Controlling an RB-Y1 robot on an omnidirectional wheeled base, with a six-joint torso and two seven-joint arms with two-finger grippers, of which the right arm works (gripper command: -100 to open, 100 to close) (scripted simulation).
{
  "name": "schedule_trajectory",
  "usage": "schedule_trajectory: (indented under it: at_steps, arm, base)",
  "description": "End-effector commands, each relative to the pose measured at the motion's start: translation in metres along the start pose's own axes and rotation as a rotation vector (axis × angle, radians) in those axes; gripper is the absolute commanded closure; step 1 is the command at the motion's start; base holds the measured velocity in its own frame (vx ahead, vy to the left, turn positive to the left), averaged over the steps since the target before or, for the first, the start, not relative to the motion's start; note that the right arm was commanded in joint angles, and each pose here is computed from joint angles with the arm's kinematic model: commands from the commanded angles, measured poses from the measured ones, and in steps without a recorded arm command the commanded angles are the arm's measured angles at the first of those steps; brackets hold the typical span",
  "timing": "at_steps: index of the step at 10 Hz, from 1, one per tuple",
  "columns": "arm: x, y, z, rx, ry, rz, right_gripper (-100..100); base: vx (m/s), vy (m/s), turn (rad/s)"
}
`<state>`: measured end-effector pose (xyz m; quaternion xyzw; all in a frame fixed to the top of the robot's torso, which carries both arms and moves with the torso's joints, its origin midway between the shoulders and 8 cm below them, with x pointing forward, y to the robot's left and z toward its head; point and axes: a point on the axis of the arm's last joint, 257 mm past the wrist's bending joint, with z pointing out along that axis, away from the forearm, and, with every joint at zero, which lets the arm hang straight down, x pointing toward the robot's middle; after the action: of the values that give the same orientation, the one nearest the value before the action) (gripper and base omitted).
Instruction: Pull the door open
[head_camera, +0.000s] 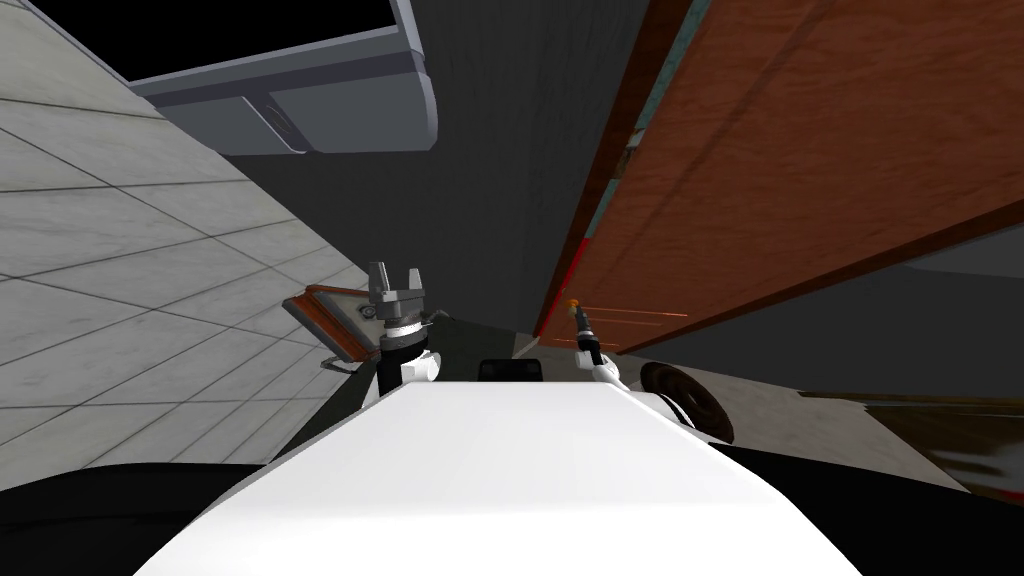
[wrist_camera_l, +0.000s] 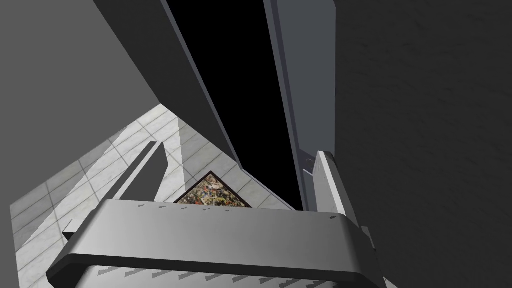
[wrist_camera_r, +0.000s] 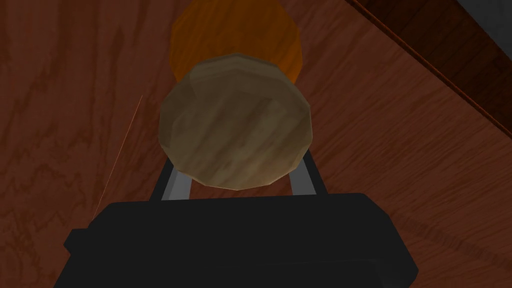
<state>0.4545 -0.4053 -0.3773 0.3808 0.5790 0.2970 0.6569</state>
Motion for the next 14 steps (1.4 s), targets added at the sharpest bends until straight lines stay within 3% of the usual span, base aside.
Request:
schedule_trajectory:
  at_steps: [1, 4, 7, 12, 14]
  arm:
    - [0.0175, 0.0020, -0.0024, 0.003, 0.022, 0.056, 100]
    - [0.0164, 0.0017, -0.0022, 0.007, 0.015, 0.143, 100]
    - [0.0164, 0.0017, -0.0022, 0.007, 0.015, 0.151, 100]
    - [0.0147, 0.0011, -0.0020, 0.012, 0.003, 0.294, 100]
    - [0.0150, -0.0003, -0.0027, 0.015, 0.004, 0.293, 100]
  base:
    - [-0.037, -0.027, 0.022]
    - [-0.034, -0.015, 0.048]
    - [-0.017, -0.004, 0.014]
    - [-0.034, -0.019, 0.049]
    - [-0.018, -0.004, -0.002]
